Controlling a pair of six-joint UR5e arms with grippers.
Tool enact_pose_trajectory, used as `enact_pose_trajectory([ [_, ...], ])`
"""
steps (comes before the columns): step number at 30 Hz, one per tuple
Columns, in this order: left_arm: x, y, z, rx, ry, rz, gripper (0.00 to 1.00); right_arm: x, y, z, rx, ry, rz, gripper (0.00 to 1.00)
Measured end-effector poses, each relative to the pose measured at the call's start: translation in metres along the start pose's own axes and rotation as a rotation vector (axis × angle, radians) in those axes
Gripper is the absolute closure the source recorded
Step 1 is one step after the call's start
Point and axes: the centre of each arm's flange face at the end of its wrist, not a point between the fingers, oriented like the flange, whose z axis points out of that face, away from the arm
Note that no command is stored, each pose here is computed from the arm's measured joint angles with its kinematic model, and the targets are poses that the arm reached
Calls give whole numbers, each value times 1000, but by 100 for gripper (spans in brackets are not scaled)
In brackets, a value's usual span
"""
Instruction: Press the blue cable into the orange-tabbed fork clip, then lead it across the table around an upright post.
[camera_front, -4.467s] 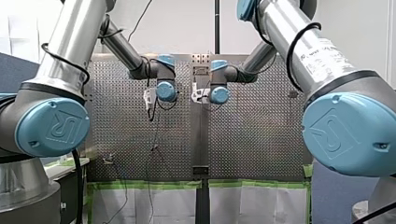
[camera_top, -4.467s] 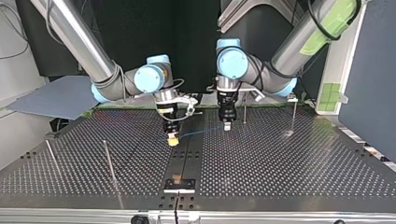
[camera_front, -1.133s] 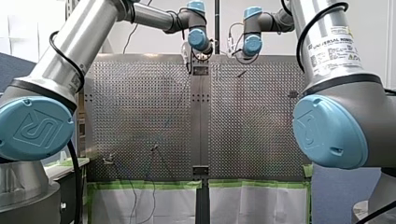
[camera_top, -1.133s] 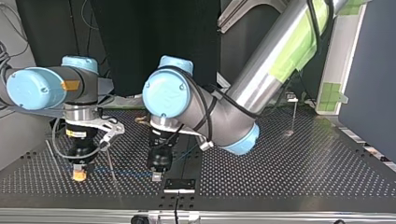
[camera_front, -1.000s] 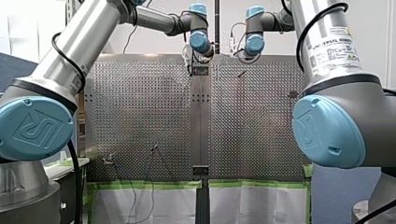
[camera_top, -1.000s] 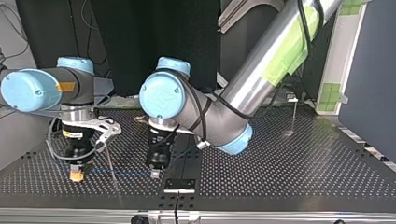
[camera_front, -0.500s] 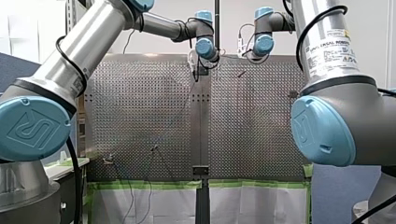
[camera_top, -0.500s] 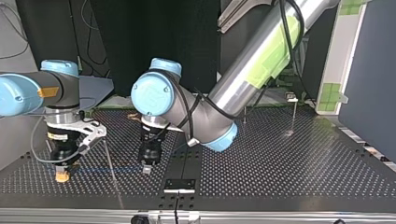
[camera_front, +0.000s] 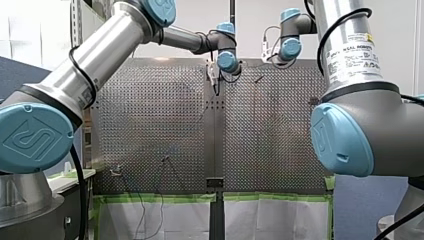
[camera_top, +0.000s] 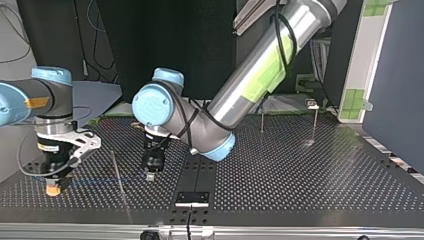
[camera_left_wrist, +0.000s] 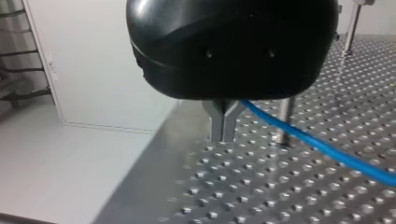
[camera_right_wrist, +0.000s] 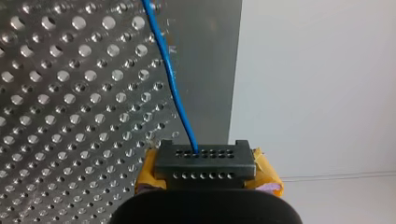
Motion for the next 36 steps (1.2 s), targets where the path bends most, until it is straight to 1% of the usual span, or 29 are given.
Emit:
enact_pose_trajectory([
  [4, 13, -3, 4, 4, 6, -1, 100, -2, 7, 2, -7, -2, 1, 100],
  [8, 20, -5, 6, 6, 7, -2, 100, -8, 15, 6, -14, -10, 1, 100],
  [12, 21, -6, 7, 9, 4, -5, 100, -19, 20, 11, -19, -27, 1, 100],
  [17, 25, -3, 12, 10, -4, -7, 100, -27, 22, 14, -23, -37, 1, 100],
  [20, 37, -2, 17, 10, 5, -3, 100, -32, 24, 16, -25, -43, 1, 100],
  [22, 51, -1, 21, 10, 16, 1, 100, -37, 25, 18, -26, -50, 1, 100],
  [29, 87, -2, 30, 7, 42, 12, 100, -71, 26, 26, -24, -101, 0, 100],
  [36, 95, -2, 31, 2, 49, 14, 100, -98, 28, 26, -23, -142, -2, 100],
])
